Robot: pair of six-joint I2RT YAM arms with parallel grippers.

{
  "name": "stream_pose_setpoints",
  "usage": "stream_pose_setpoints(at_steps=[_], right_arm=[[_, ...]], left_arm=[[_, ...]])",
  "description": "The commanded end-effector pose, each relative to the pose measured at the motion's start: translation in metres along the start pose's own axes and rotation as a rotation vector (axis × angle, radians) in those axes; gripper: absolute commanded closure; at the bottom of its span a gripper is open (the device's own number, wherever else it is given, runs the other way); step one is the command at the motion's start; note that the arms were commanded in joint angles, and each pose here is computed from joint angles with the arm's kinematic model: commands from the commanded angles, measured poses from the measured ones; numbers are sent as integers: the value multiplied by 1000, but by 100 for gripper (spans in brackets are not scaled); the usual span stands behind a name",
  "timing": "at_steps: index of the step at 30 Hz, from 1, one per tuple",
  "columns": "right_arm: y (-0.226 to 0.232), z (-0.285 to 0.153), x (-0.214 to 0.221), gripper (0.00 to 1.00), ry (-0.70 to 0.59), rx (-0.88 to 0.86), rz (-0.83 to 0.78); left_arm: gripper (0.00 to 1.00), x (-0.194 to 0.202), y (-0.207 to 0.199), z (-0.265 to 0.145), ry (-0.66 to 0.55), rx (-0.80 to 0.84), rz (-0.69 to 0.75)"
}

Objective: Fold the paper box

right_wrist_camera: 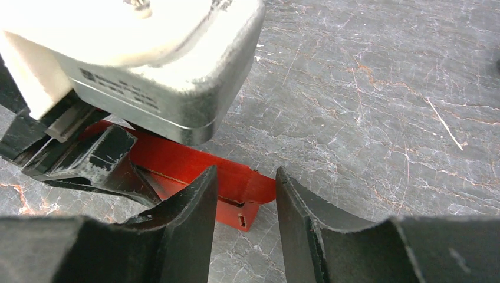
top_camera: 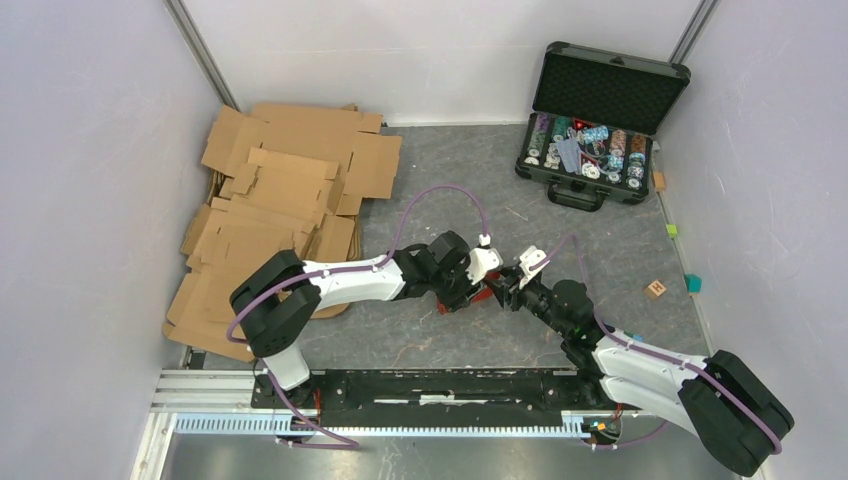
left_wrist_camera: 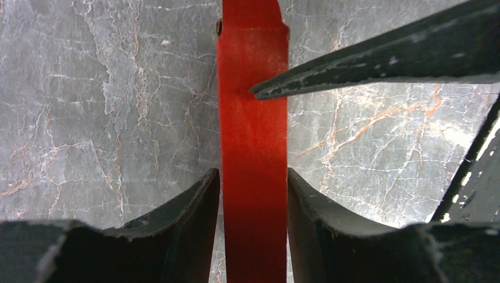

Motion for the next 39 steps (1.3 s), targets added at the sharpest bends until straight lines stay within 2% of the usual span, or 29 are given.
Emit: stream_pose_setpoints(at_steps=[1, 9, 13, 18, 27, 39], right_arm=[[6, -8, 22, 54, 120, -28, -14], [5, -7, 19, 54, 106, -28, -17], [2, -7, 9, 45, 69, -18, -33], [-5, -8, -6, 38, 32, 1, -104], [-13, -17, -6, 36, 75, 53, -188], [-12, -15, -9, 38, 65, 36, -190]], left_arm=[[49, -3, -2, 4, -39, -10, -23], [55, 0, -2, 5, -30, -8, -18], [62, 3, -2, 3, -20, 2, 4], [63, 4, -1, 0, 1, 13, 44], [53, 0, -4, -10, -20, 24, 61], [50, -13, -6, -10, -46, 40, 61]])
Point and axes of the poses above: each gripper's point midway between its finger pads, its own z axis out along the fingers, its own y axis along the line the jaws close on, x = y × z, the point moved 10 cm from there along -z, back along the fingers, and after that the axes turned 12 degrees about -z, right-handed, at the moved point
